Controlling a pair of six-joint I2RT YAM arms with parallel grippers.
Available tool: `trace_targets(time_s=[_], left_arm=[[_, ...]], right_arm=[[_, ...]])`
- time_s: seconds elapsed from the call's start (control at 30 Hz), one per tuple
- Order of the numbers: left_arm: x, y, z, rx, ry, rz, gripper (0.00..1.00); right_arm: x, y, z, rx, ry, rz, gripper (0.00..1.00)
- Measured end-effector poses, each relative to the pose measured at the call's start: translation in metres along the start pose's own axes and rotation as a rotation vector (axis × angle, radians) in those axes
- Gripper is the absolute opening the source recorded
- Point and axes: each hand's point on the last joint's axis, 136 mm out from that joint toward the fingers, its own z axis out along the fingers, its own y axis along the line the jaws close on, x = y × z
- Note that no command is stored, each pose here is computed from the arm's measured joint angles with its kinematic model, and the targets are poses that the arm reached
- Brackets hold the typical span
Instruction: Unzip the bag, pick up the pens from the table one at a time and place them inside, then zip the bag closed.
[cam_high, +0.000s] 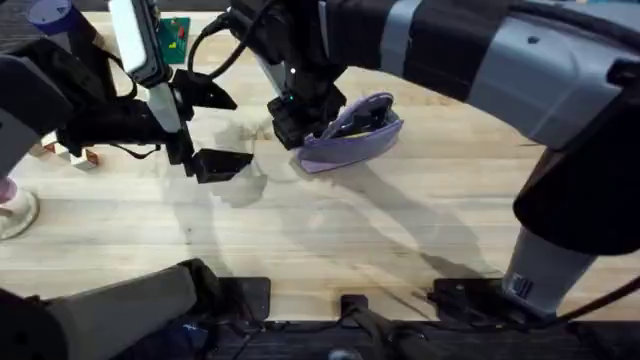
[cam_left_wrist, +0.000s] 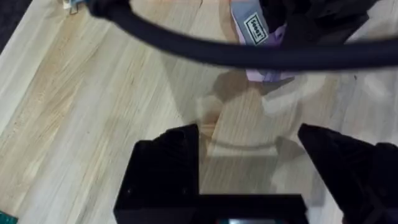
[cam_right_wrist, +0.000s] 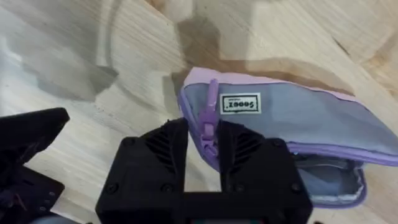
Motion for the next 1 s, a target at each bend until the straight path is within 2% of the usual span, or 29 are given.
trace_targets(time_s=[0.47, 0.9, 1.0], left_arm=[[0.000, 0.000, 0.000, 0.000, 0.000, 0.000, 0.993], [0.000, 0.000, 0.000, 0.000, 0.000, 0.000, 0.993], [0.000, 0.000, 0.000, 0.000, 0.000, 0.000, 0.993]], right_arm=[[0.000, 0.000, 0.000, 0.000, -0.002, 0.000, 0.036], [0.002, -0.001, -0.004, 0.003, 0.009, 0.000, 0.032], [-0.012, 0.000, -0.027, -0.005, -0.043, 0.002, 0.032]])
